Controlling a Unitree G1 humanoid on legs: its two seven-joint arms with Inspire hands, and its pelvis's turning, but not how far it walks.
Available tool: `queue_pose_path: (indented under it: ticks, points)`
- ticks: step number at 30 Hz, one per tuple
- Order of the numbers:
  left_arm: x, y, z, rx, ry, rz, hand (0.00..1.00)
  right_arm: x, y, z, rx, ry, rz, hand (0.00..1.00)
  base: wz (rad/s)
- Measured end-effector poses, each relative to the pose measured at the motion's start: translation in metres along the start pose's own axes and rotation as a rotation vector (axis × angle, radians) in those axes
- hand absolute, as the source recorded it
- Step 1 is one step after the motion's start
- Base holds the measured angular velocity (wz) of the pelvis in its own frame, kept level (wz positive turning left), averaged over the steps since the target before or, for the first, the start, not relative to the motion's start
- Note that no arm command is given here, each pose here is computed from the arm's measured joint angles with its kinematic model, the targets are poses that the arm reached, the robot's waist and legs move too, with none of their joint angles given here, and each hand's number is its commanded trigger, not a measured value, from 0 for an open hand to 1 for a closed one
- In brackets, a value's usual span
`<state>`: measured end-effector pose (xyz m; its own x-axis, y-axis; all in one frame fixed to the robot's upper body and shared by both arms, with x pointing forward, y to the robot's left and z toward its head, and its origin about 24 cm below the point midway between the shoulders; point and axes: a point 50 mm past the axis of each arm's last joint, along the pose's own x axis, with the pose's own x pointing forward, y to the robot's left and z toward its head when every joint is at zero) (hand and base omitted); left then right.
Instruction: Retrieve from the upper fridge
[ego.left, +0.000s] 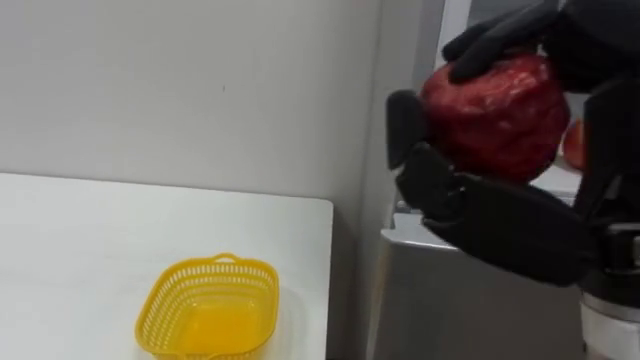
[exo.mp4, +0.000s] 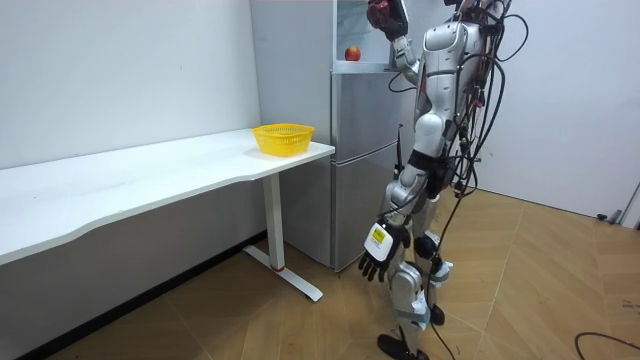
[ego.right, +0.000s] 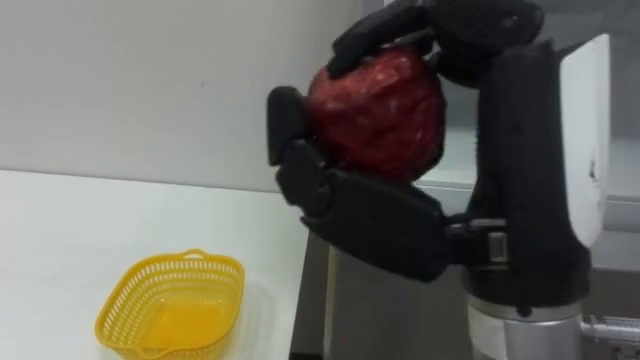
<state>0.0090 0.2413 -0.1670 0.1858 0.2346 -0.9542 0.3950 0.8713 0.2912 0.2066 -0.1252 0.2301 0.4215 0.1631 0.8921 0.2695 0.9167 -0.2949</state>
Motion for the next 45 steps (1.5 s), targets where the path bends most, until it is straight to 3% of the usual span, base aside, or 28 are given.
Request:
queue_pose_path:
  ticks: [11,18,25,38,45]
  points:
    - [0.000,0.006,0.001,0.031,-0.005,-0.066,0.00,-0.002,0.035,-0.009,-0.012,0.012,0.272,1.00,0.08]
    - [0.001,0.006,0.002,0.031,0.004,-0.093,0.00,0.000,0.044,-0.029,-0.053,0.076,0.349,1.00,0.17]
    - [0.000,0.016,-0.002,0.023,0.022,-0.081,0.00,-0.014,0.054,-0.072,-0.113,0.259,0.424,1.00,0.16]
    - [-0.001,0.034,-0.008,0.006,0.046,-0.052,0.00,-0.048,0.048,-0.154,-0.280,0.605,0.585,1.00,0.13]
    - [-0.002,0.040,-0.010,0.012,0.054,-0.046,0.00,-0.066,0.045,-0.172,-0.327,0.715,0.633,1.00,0.02]
